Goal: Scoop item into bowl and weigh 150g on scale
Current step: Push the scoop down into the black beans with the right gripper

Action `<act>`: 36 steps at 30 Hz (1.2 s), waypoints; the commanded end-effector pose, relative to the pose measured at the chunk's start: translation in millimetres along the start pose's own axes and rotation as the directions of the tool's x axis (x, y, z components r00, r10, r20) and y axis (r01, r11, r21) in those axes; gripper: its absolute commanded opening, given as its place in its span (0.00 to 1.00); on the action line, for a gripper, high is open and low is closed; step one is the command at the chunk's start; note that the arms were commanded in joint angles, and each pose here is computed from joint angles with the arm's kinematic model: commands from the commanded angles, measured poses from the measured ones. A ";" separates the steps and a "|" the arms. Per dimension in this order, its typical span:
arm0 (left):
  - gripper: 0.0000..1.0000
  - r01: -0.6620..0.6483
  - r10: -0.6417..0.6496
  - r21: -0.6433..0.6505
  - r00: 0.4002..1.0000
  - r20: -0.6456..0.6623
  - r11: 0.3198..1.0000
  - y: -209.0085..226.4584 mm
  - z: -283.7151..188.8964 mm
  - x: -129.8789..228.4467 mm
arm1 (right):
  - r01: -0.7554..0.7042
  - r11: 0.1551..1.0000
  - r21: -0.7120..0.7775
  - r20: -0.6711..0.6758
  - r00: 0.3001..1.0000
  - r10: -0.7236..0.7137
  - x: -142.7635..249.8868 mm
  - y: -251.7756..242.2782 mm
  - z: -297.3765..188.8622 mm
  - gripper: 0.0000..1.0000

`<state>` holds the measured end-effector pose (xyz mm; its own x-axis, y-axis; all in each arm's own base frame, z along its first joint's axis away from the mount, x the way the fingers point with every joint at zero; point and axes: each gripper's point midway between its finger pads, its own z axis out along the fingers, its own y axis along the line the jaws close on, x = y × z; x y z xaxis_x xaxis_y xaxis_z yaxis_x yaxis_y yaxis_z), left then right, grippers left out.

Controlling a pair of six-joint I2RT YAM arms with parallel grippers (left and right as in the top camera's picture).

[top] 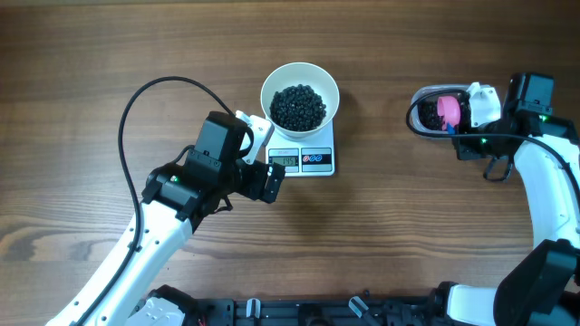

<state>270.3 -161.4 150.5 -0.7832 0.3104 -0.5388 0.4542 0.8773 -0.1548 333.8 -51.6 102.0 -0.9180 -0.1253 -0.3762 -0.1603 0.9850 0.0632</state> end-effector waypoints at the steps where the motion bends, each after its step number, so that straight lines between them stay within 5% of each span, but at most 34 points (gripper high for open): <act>1: 1.00 -0.003 0.003 -0.005 1.000 0.017 1.000 -0.9 -2.7 -7.2 | 0.013 0.992 -0.129 0.029 1.000 -0.009 -3.8 21.0 2.8 0.04; 36: 1.00 -0.003 0.003 -0.005 1.000 0.017 1.000 -0.9 -2.7 -7.3 | -0.277 0.919 -0.279 0.018 0.956 0.293 0.0 16.9 -9.8 0.04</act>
<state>270.3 -161.4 150.5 -0.7832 0.3104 -0.5388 0.4542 0.8773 -0.1548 328.1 -37.9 112.7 -0.9197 0.1373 -0.3679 -0.0059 0.9319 0.3626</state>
